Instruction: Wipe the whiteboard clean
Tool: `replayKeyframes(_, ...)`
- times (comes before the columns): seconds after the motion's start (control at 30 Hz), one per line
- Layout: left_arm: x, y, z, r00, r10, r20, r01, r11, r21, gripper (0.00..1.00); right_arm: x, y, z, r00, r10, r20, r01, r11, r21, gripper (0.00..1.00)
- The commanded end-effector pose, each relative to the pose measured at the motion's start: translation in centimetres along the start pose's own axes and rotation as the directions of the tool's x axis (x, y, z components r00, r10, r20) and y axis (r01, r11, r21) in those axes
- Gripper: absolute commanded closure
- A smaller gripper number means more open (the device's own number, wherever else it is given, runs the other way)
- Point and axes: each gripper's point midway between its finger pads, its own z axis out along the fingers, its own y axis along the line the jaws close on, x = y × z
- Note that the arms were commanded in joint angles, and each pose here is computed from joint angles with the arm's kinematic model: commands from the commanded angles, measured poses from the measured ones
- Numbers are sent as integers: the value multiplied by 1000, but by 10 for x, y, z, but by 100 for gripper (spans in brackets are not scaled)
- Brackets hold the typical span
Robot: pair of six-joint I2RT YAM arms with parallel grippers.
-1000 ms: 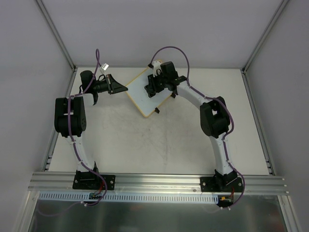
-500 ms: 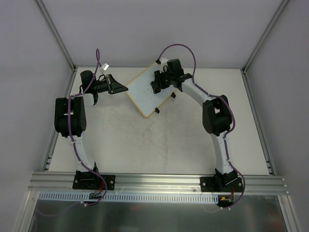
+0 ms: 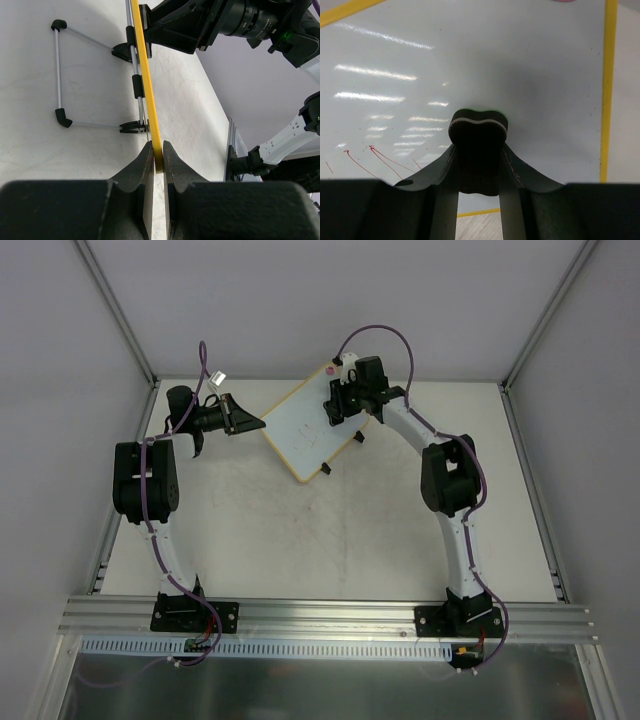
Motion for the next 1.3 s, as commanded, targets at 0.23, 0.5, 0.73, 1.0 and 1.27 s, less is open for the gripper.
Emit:
replayKeyframes(0.23, 13, -26, 11, 995, 75, -70, -69, 994, 89, 100, 10, 44, 10, 991, -135, -26, 134, 991, -17, 100)
replayKeyframes(0.5, 12, -26, 11, 995, 74, -70, -68, 994, 89, 100, 36, 95, 15, 983, -167, -74, 161, 983, -88, 100)
replayKeyframes(0.73, 11, -27, 12, 995, 78, -69, -72, 993, 90, 100, 47, 138, 13, 977, -194, -84, 179, 970, -163, 100)
replayKeyframes(1.0, 11, -26, 11, 995, 75, -68, -69, 994, 89, 100, 64, 184, 14, 976, -199, -88, 172, 953, -251, 100)
replayKeyframes(1.27, 11, -28, 11, 994, 83, -68, -76, 993, 93, 100, 79, 209, 14, 986, -151, -65, 122, 936, -331, 100)
